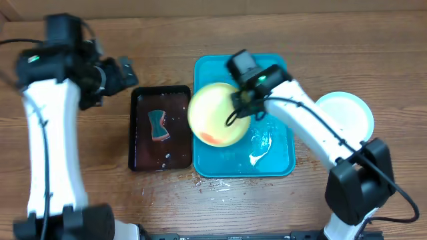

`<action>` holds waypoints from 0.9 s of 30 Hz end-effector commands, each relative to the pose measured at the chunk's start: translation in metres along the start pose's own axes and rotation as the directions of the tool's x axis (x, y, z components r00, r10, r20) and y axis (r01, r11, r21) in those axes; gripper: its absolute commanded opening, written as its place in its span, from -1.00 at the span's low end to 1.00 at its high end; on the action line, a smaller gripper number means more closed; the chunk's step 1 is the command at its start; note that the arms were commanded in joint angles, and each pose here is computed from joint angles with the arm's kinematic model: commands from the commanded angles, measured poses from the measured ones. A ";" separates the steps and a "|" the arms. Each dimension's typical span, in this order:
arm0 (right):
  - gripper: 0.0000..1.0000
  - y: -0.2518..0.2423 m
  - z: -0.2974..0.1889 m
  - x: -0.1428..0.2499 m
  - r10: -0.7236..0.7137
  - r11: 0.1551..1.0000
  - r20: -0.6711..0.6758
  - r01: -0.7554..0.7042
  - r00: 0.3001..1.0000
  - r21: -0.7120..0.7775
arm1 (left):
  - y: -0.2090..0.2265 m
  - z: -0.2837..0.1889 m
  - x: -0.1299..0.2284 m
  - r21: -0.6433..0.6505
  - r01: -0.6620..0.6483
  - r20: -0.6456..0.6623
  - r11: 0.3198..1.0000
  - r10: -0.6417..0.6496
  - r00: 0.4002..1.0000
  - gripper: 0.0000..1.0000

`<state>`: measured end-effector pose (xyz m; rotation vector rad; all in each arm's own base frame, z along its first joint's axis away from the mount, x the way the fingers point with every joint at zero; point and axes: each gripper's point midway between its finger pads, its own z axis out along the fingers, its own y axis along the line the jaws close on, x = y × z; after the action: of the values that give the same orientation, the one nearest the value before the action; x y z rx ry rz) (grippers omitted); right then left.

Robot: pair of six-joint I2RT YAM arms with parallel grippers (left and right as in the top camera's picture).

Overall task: Clean dirty plates on tray and stack at the side
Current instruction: 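Lift the yellow plate by its rim with the right gripper and tilt it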

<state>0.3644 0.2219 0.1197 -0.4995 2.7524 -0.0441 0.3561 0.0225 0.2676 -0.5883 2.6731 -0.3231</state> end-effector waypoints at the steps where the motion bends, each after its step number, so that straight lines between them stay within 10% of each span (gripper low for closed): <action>1: -0.92 0.015 -0.027 -0.022 -0.073 0.993 0.143 0.059 0.987 0.098 | -0.010 -0.044 -0.002 0.095 -0.004 0.097 0.995 -0.005 0.995 1.00; 15: -0.92 0.065 -0.102 -0.071 -0.166 0.915 0.564 -0.087 0.809 0.395 | -0.008 -0.082 0.008 0.107 -0.014 0.193 0.994 -0.007 0.981 1.00; 27: -0.93 0.091 -0.152 -0.052 -0.279 0.825 0.644 -0.166 0.712 0.540 | -0.008 -0.082 0.008 0.107 -0.013 0.191 0.994 -0.007 0.982 0.99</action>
<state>0.3355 0.3296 0.2341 -0.4494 1.9166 -0.5267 0.3189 0.0246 0.3364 -0.5642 2.4676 -0.3715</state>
